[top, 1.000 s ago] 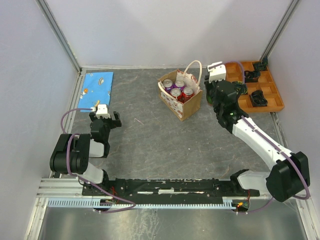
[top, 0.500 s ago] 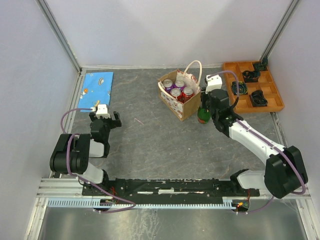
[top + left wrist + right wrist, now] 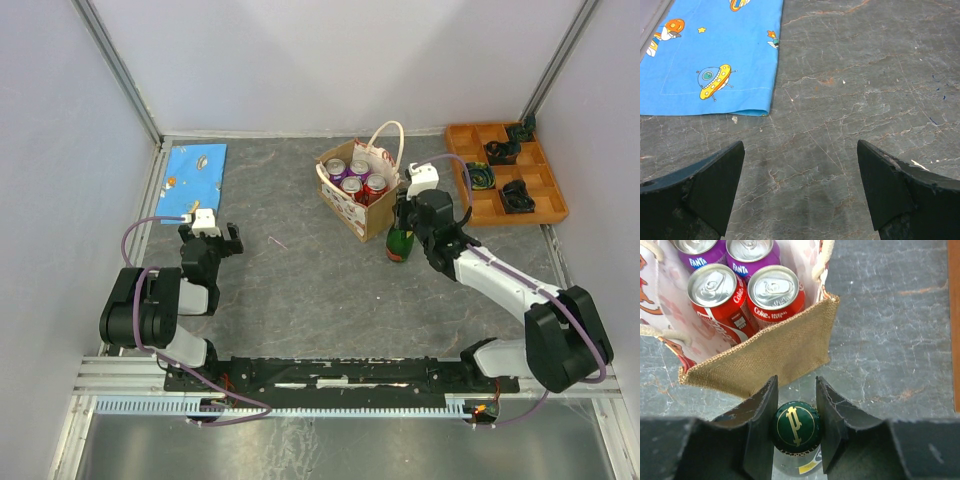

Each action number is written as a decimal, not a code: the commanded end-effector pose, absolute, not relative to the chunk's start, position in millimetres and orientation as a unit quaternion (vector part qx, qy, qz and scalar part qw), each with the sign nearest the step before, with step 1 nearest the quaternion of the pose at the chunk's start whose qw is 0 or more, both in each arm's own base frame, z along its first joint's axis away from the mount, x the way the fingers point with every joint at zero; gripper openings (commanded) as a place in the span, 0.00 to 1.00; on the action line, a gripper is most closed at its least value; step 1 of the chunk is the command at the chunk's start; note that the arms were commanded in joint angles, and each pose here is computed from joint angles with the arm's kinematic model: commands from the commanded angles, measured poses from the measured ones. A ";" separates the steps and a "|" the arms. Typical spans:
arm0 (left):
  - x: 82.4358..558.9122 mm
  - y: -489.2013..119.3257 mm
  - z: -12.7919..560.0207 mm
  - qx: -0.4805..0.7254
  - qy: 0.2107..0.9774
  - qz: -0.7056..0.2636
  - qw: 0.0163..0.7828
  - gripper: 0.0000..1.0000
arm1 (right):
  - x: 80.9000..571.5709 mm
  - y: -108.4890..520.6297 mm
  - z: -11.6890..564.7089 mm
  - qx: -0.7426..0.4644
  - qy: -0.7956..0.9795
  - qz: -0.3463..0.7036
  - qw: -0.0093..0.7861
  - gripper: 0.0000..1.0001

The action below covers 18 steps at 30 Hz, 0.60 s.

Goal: Take the beverage out of the canvas bag

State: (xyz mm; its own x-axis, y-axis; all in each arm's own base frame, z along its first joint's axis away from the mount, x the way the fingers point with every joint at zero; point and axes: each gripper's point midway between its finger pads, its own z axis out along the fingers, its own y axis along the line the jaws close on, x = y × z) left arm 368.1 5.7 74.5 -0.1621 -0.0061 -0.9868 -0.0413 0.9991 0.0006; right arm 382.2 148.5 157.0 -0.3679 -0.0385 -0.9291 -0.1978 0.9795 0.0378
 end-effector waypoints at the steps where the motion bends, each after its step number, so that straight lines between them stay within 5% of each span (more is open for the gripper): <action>1: 377.0 5.4 90.8 -0.019 0.744 0.009 0.668 0.99 | 390.0 159.8 210.1 -0.057 0.753 0.122 0.644 0.00; 10: 377.0 5.9 91.2 -0.020 0.744 0.010 0.668 0.99 | 376.3 154.9 192.3 -0.056 0.754 0.120 0.643 0.06; 13: 377.1 5.9 91.4 -0.020 0.743 0.010 0.669 0.99 | 371.7 152.2 188.6 -0.061 0.760 0.110 0.638 0.46; 18: 377.0 6.1 90.9 -0.020 0.744 0.010 0.668 0.99 | 370.3 151.9 189.5 -0.068 0.762 0.099 0.637 0.89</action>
State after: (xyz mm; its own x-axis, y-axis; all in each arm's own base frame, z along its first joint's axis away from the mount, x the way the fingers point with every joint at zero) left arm 368.1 5.7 74.5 -0.1621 -0.0061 -0.9868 -0.0413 0.9991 0.0006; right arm 367.5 151.1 164.6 -0.2512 0.0093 -0.9679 -0.2317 0.9703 0.0694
